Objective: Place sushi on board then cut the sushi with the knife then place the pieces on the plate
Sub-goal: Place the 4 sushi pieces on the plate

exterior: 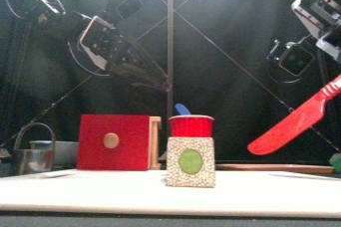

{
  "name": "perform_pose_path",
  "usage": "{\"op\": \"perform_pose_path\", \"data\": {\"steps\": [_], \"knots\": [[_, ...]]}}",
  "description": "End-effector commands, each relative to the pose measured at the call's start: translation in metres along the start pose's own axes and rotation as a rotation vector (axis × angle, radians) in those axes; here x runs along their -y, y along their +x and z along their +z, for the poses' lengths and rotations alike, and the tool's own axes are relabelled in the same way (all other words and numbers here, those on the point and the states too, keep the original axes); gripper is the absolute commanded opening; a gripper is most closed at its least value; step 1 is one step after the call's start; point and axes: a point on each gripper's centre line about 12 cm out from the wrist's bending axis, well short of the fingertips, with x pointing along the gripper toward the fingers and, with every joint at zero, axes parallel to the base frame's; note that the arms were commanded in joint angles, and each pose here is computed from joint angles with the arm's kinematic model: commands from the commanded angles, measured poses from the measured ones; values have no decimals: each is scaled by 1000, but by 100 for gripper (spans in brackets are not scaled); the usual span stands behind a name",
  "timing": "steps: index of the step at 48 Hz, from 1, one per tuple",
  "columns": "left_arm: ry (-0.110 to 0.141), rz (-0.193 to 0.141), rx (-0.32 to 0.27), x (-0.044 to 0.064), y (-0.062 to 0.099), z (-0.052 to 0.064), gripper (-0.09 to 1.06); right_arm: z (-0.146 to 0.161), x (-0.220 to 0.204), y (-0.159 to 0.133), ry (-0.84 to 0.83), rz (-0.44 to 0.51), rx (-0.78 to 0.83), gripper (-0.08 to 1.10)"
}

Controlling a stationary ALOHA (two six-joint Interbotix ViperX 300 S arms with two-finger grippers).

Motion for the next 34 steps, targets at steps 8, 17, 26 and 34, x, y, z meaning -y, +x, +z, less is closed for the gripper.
{"op": "perform_pose_path", "data": {"steps": [8, 17, 26, 34], "knots": [[6, 2, 42, -1, -5, 5, 87, -7, -6, 9, 47, -9, -28, 35], [4, -2, 29, 1, -7, -1, 87, -9, -16, 18, 58, 13, -28, 49], [1, -4, 15, 2, -9, -6, 87, -10, -22, 28, 56, -1, -29, 53], [4, -4, 20, 2, -10, -5, 87, -6, -21, 34, 47, -29, -17, 54]]}}
